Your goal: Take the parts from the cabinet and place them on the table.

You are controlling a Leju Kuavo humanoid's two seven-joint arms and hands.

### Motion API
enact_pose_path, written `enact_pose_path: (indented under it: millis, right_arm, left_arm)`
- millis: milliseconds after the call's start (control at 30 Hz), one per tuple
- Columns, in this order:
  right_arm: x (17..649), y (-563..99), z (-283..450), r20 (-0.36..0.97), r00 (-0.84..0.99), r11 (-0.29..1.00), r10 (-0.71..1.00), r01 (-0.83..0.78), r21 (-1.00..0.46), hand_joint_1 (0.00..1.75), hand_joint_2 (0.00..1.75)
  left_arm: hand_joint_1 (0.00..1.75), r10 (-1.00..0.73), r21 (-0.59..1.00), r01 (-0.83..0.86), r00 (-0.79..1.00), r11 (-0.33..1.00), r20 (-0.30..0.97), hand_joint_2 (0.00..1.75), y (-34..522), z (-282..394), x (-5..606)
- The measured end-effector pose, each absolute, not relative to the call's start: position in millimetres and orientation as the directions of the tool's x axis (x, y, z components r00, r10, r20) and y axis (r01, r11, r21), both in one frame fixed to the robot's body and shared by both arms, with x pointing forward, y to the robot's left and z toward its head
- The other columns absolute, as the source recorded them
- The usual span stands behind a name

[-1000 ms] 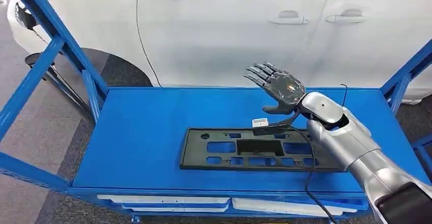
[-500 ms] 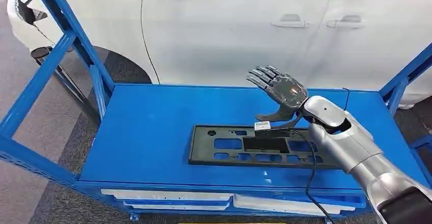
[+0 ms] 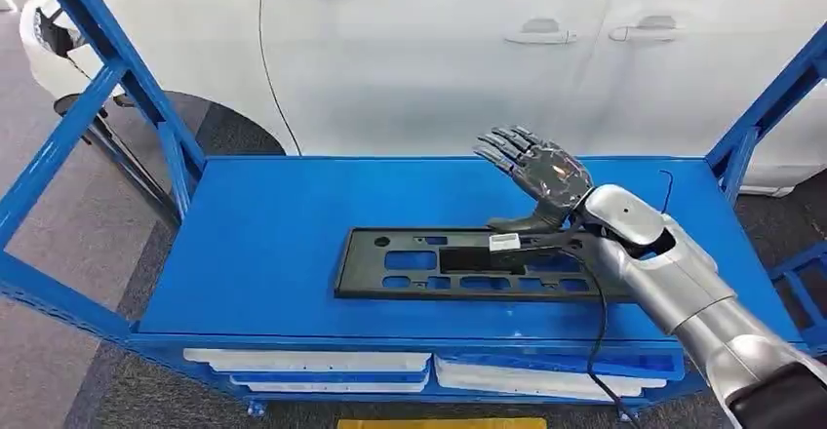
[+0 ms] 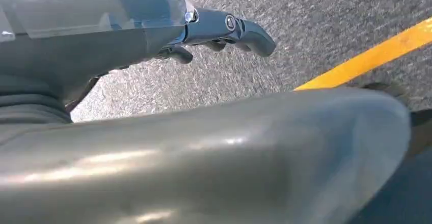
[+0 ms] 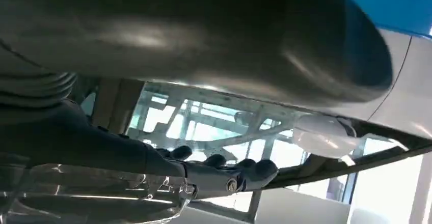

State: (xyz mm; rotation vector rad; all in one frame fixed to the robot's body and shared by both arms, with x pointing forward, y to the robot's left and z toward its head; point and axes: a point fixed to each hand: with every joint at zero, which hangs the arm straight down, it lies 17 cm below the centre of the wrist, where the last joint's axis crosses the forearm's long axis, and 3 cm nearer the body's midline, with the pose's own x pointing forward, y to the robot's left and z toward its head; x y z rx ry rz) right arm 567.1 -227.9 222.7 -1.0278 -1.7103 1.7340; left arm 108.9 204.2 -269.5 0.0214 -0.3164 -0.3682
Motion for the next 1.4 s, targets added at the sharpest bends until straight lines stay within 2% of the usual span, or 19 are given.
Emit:
enact_pose_path:
  millis: [1400]
  right_arm:
    - [560,-241,228,-0.203,-0.578,-0.112,0.790,0.190,-0.975,0.00,0.00]
  left_arm:
    - [0.00,-0.352,0.078,0.346,0.884,0.935,0.308,0.00,204,-268,114]
